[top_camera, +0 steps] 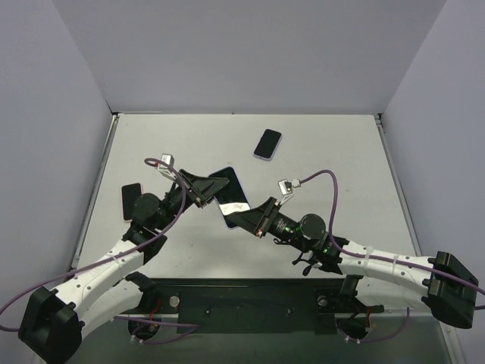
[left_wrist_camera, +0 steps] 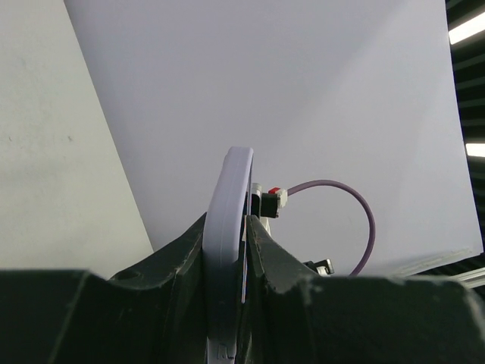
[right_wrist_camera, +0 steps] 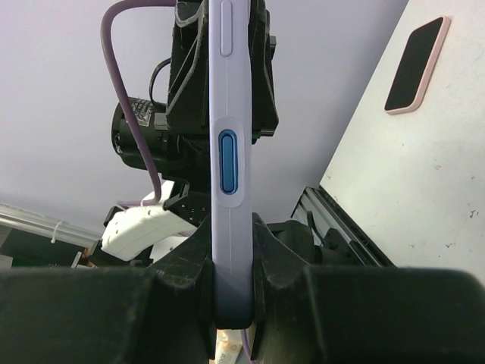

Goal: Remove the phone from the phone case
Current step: Pick up the phone at the center of the board.

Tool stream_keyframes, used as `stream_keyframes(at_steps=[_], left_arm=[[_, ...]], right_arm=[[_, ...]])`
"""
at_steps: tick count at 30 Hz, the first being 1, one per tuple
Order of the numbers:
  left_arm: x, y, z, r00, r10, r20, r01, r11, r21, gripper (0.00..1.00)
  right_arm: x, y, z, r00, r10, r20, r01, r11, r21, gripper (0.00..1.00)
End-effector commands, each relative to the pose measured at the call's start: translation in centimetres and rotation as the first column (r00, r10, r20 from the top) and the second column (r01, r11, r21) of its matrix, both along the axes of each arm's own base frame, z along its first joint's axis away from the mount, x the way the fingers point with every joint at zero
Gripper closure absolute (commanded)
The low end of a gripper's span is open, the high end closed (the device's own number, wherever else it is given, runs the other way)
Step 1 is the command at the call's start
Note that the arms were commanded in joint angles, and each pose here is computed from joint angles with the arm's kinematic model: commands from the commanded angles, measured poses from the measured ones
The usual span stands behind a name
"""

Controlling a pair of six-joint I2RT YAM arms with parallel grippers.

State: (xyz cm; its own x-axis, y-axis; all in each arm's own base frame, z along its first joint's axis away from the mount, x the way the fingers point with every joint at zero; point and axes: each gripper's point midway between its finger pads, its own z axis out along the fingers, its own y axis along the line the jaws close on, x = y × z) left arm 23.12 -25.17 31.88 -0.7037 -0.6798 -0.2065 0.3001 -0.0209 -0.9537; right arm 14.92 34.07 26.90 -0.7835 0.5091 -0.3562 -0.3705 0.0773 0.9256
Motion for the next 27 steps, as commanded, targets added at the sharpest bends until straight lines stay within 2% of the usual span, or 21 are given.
stream_keyframes(at_steps=[1,5,7,9,10,11,12,13,14,15,20,23,27], left_arm=[[-1.2,0.2,5.6,0.99,-0.01,0.144,0.027,0.993,-0.113,0.69],[-1.3,0.1,5.9,0.988,-0.025,0.149,0.043,0.991,-0.123,0.71],[-1.5,0.0,6.3,0.987,-0.037,0.158,0.06,0.988,-0.142,0.78],[-1.6,-0.1,6.4,0.986,-0.043,0.162,0.067,0.987,-0.143,0.94],[-1.7,0.1,6.6,0.984,-0.038,0.173,0.062,0.988,-0.138,1.0],[-1.5,0.1,6.2,0.988,-0.03,0.153,0.049,0.991,-0.122,1.0],[-1.7,0.3,6.7,0.984,-0.019,0.178,0.039,0.993,-0.109,1.0],[-1.4,0.3,6.0,0.989,-0.013,0.149,0.025,0.997,-0.076,1.0],[-1.8,0.5,6.7,0.983,-0.004,0.184,0.015,0.998,-0.06,1.0],[-1.5,0.5,5.6,0.989,0.0,0.148,0.002,1.0,-0.015,1.0],[-2.4,0.8,5.9,0.98,-0.023,0.197,0.0,0.993,0.114,1.0],[-2.4,0.9,5.4,0.981,-0.054,0.184,0.025,0.987,0.156,1.0],[-2.5,1.1,5.5,0.98,-0.088,0.18,0.059,0.986,0.159,1.0]], right_arm=[[-0.8,-0.3,5.5,0.996,0.012,0.088,-0.024,0.989,0.144,1.0],[-0.9,-0.3,5.8,0.996,0.017,0.087,-0.03,0.988,0.149,1.0],[-1.0,-0.3,5.8,0.996,0.023,0.089,-0.036,0.988,0.152,1.0],[-1.1,-0.4,5.6,0.995,0.024,0.093,-0.037,0.99,0.138,0.99],[-1.0,-0.5,5.2,0.995,0.022,0.096,-0.032,0.994,0.108,0.93],[-0.8,-0.6,4.8,0.996,0.014,0.092,-0.022,0.997,0.078,0.74],[-0.5,-0.8,3.4,0.996,-0.001,0.088,0.002,1.0,-0.012,0.63],[-0.2,-1.1,0.0,0.999,-0.007,0.035,0.012,0.988,-0.157,0.46],[0.3,-1.8,1.0,0.996,-0.044,0.079,0.059,0.98,-0.192,0.41],[0.7,-2.7,-1.8,0.996,-0.078,0.049,0.09,0.942,-0.324,0.33],[-0.4,-4.0,-0.4,0.985,-0.005,0.173,0.082,0.894,-0.44,0.23],[-1.5,-4.5,-0.6,0.978,0.074,0.194,0.037,0.856,-0.516,0.22],[-2.6,-4.9,0.7,0.966,0.145,0.215,-0.008,0.845,-0.534,0.25]])
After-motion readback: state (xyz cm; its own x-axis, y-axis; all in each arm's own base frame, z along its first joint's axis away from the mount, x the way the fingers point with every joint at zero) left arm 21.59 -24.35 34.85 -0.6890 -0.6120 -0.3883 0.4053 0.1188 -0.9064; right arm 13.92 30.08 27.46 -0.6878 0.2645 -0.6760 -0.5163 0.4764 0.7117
